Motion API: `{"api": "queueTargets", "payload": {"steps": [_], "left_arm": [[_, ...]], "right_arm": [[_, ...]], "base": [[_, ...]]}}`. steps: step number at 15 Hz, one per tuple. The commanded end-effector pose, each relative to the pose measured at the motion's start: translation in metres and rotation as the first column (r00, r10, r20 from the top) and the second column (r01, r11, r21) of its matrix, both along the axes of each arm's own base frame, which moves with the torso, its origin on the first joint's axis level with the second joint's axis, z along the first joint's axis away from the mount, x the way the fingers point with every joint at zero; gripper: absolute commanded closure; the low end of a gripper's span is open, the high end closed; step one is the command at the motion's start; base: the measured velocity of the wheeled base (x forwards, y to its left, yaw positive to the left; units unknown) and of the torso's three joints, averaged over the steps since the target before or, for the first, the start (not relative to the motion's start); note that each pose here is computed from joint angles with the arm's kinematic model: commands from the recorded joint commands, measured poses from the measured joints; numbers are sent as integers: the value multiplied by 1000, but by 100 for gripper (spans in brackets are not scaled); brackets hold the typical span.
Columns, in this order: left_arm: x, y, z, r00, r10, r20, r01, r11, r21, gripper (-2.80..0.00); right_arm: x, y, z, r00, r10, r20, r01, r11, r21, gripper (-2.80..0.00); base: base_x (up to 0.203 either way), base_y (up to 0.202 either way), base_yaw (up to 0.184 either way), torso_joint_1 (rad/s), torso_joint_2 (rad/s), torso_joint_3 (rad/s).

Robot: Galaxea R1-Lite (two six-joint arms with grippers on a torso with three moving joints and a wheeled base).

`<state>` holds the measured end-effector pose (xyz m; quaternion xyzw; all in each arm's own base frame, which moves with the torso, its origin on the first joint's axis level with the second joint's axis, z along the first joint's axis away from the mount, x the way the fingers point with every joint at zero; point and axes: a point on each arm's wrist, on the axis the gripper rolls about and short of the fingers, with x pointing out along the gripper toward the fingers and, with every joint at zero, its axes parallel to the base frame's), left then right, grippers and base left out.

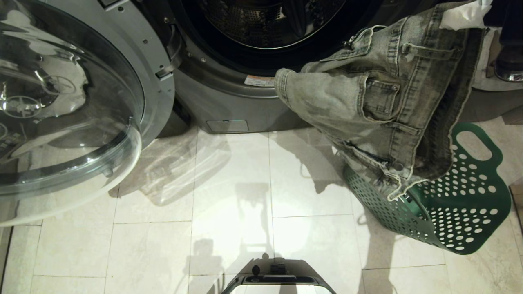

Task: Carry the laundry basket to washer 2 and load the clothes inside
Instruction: Place the clothes into the washing machine

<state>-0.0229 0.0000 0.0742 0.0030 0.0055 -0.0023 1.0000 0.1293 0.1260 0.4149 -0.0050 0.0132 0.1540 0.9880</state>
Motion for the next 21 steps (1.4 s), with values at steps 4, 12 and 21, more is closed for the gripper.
{"api": "queueTargets", "payload": {"steps": [4, 12, 21], "left_arm": [[0, 0, 0, 1000, 0, 0, 0, 1000, 0, 0], [0, 0, 0, 1000, 1, 0, -1, 1000, 0, 0], [0, 0, 0, 1000, 1, 0, -1, 1000, 0, 0]], "right_arm": [[0, 0, -3, 1000, 3, -20, -4, 1000, -27, 0], [-37, -32, 11, 999, 45, 6, -45, 999, -2, 0], [-77, -78, 25, 997, 77, -4, -77, 997, 1, 0]], "base": [[0, 0, 0, 0, 0, 0], [0, 0, 0, 0, 0, 0], [0, 0, 0, 0, 0, 0]]}}
